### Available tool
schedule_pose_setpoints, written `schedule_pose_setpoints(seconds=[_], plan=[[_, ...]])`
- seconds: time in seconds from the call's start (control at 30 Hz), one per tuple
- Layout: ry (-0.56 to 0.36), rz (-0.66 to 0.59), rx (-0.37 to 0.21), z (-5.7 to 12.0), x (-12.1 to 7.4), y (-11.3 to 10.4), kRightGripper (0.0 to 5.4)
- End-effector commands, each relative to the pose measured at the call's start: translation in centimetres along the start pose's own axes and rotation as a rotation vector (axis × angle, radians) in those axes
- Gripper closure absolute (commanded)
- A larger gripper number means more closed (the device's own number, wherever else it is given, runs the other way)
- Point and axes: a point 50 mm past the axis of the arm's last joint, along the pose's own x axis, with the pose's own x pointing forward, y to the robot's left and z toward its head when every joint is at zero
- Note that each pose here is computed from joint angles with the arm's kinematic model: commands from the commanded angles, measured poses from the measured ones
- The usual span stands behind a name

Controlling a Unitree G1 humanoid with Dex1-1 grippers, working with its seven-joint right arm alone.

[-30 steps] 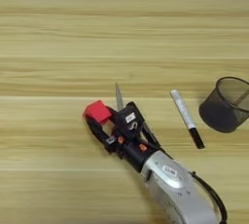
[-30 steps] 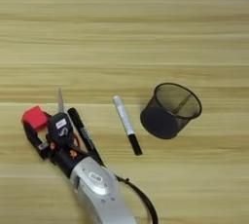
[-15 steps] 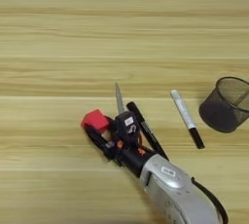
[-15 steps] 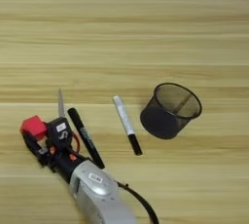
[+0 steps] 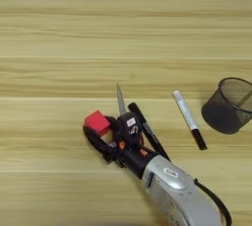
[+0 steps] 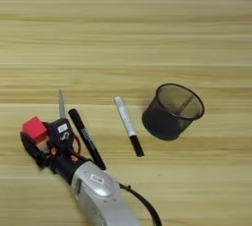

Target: Move the objects on the table

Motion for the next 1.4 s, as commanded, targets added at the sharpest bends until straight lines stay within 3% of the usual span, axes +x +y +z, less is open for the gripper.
schedule_pose_setpoints(seconds=[0.03,0.43,0.9,1.2,1.4], plan=[[-0.105,0.003,-0.053,2.2,0.4,-0.2,1.48],[-0.193,-0.032,-0.090,3.5,0.1,-0.6,0.03],[-0.276,-0.094,-0.143,5.0,-0.5,-1.4,0.03],[-0.318,-0.197,-0.233,6.7,-2.0,-3.2,0.03],[-0.316,-0.239,-0.252,7.2,-3.0,-4.0,0.03]])
